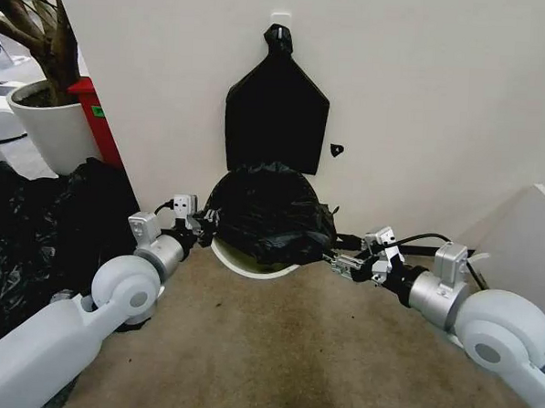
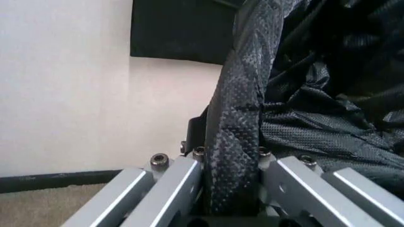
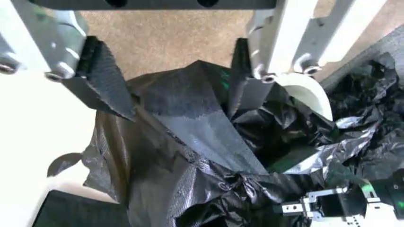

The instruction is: Place the garbage bag over the trash bin.

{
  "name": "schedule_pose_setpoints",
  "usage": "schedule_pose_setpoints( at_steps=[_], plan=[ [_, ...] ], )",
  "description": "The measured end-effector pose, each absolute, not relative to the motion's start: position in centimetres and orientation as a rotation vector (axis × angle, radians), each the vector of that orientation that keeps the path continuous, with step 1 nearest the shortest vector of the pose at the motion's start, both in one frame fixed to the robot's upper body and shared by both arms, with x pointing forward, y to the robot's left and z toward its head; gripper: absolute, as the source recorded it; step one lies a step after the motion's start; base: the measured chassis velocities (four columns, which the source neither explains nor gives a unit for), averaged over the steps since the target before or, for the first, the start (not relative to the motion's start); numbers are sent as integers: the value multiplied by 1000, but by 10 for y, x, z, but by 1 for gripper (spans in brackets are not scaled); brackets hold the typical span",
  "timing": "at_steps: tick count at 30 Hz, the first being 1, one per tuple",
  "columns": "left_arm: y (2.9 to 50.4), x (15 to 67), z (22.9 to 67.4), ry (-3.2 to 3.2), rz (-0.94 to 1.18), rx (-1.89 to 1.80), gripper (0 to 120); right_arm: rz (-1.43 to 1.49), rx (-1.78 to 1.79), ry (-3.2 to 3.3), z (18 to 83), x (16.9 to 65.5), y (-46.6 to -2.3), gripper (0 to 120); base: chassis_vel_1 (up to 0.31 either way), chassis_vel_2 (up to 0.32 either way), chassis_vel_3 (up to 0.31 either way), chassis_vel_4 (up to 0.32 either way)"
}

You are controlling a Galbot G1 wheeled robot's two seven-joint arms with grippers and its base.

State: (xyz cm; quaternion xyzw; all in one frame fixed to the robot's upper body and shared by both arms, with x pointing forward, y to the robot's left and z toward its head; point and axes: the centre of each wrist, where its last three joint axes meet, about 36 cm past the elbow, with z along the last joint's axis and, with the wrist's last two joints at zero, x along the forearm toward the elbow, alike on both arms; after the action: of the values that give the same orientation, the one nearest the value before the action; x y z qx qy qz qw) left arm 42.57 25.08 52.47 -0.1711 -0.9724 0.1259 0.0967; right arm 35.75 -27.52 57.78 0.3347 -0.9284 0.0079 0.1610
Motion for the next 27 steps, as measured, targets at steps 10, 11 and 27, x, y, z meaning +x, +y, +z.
schedule_pose_setpoints(
  at_steps=[10, 11, 27],
  plan=[
    [251, 428, 525, -2881, 373, -512, 1, 5, 966, -2662, 580, 361, -280, 9, 0, 0, 0, 0],
    [251, 428, 525, -2881, 373, -511, 1, 5, 968, -2665, 581, 361, -281, 6, 0, 0, 0, 0],
    [248, 438, 530, -2849, 419, -480, 1, 77, 1237, -2616, 588, 336, -259, 0, 0, 0, 0, 0]
  ],
)
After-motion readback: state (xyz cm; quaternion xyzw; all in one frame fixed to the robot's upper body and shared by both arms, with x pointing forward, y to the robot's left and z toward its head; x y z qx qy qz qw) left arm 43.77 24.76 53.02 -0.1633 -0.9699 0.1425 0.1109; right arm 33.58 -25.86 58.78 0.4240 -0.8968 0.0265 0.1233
